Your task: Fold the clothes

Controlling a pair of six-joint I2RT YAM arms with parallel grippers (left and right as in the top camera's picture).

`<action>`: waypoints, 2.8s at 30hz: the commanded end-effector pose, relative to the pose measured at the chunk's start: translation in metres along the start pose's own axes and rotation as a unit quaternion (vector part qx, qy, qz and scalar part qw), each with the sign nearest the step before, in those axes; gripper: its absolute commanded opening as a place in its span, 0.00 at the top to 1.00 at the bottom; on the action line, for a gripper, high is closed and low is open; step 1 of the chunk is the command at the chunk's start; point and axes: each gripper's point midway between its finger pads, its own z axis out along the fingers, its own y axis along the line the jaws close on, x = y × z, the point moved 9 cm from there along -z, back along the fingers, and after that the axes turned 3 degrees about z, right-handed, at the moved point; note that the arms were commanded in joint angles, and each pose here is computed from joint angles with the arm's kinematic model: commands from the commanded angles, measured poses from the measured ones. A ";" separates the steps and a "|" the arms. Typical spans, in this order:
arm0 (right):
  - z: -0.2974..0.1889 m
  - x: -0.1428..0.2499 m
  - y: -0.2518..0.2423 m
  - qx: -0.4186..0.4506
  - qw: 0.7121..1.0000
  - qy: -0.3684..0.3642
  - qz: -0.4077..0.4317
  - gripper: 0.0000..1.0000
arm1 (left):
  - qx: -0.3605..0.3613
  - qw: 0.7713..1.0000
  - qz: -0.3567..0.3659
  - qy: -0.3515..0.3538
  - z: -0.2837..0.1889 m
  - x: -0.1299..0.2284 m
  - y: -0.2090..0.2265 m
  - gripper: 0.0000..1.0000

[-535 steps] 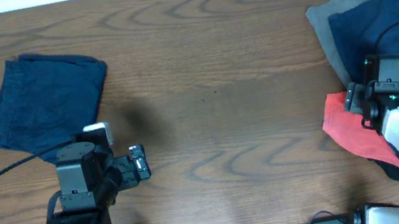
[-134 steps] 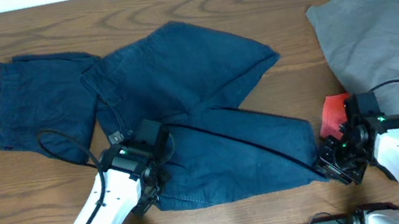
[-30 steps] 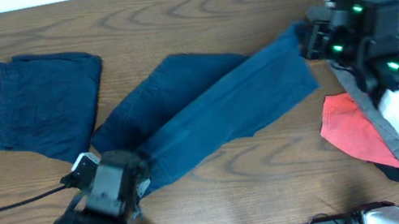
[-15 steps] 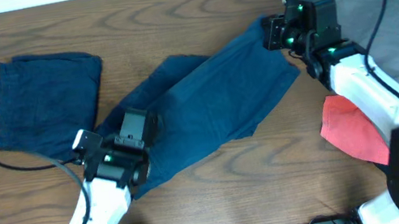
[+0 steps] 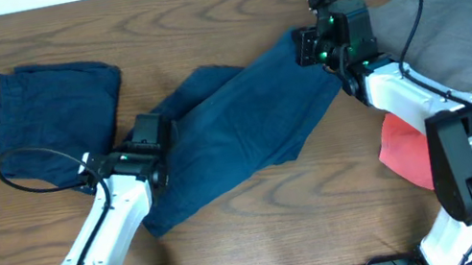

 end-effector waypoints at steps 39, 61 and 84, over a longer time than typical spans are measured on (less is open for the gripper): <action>-0.001 0.093 -0.057 0.091 0.960 0.263 0.036 0.85 | 0.057 0.950 0.254 0.174 -0.002 0.034 -0.003 0.27; -0.097 0.102 -0.091 0.347 0.846 0.363 0.179 0.65 | 0.021 0.933 0.305 0.192 0.006 0.040 0.006 0.26; -0.097 0.057 -0.066 0.233 0.918 0.297 0.123 0.28 | 0.024 0.933 0.304 0.191 0.007 0.040 0.005 0.25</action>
